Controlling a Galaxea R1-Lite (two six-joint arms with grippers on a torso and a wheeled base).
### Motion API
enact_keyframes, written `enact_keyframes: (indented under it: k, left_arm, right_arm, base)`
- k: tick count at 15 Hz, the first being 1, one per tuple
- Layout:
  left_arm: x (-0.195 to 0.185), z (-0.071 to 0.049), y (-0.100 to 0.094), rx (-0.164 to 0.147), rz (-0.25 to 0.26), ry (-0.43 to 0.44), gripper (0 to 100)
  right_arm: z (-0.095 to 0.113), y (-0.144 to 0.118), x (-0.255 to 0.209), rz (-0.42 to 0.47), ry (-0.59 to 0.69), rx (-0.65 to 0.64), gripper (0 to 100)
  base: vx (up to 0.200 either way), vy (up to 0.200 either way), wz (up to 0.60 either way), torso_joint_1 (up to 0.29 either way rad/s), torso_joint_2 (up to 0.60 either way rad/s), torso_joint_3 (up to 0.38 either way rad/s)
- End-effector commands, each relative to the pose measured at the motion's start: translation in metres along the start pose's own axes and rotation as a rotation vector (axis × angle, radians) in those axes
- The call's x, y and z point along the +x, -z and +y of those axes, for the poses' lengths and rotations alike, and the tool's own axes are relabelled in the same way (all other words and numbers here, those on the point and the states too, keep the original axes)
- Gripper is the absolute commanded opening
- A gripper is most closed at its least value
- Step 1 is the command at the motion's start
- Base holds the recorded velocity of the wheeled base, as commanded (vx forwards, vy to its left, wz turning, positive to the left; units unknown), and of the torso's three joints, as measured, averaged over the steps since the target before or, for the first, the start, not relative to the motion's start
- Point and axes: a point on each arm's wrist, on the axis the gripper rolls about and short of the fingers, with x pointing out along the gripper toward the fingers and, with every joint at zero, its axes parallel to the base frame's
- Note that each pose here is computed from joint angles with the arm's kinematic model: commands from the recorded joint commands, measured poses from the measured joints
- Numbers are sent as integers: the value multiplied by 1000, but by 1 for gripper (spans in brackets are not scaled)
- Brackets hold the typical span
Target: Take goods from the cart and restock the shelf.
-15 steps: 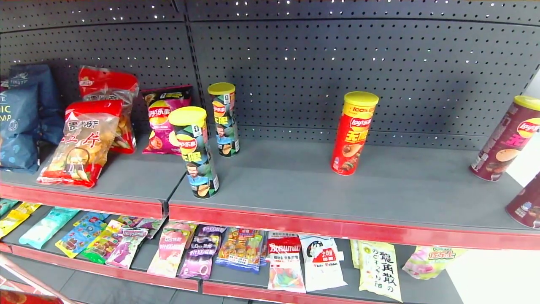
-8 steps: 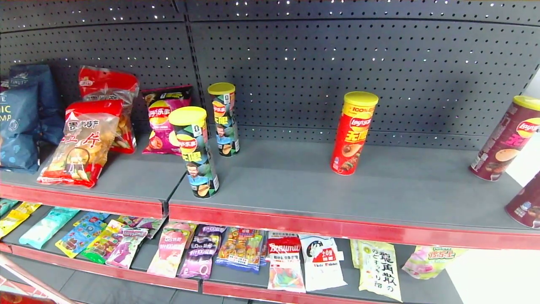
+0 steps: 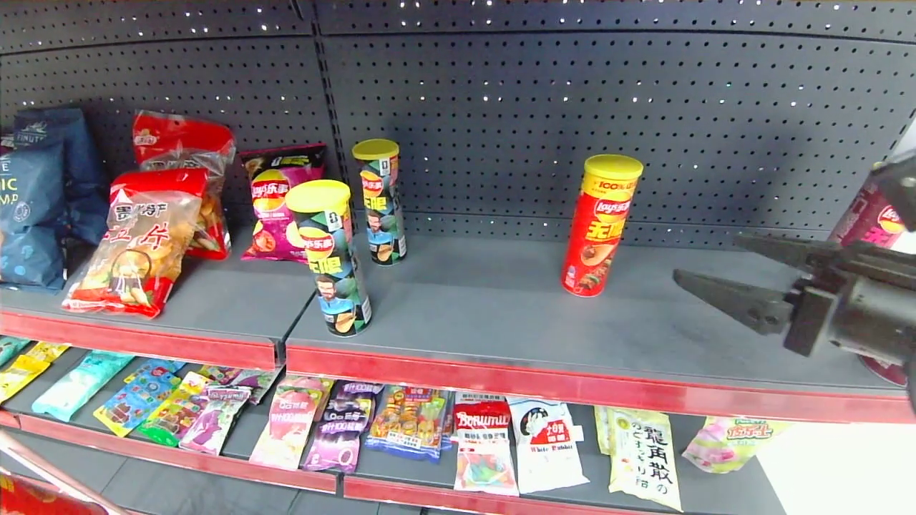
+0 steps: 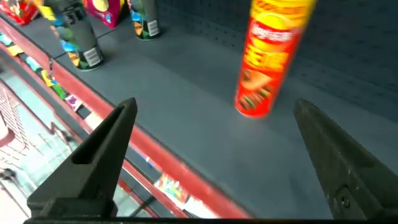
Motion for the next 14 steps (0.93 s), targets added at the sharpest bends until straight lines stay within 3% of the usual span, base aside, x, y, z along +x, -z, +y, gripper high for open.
enact_keyframes:
  k: [1, 6, 14]
  left_arm:
    - [6, 1, -4, -1, 23, 7, 0]
    - [6, 1, -5, 0, 20, 8, 0]
    - [5, 1, -6, 0, 17, 1, 0]
  right_arm:
    - [-23, 18, 72, 80, 27, 37, 100]
    - [-56, 7, 114, 33, 107, 34, 100]
    - [-64, 5, 145, 18, 104, 31, 100]
  base:
    - [0, 0, 0, 0, 0, 0]
    - [0, 0, 0, 0, 0, 0]
    - [0, 0, 0, 0, 0, 0]
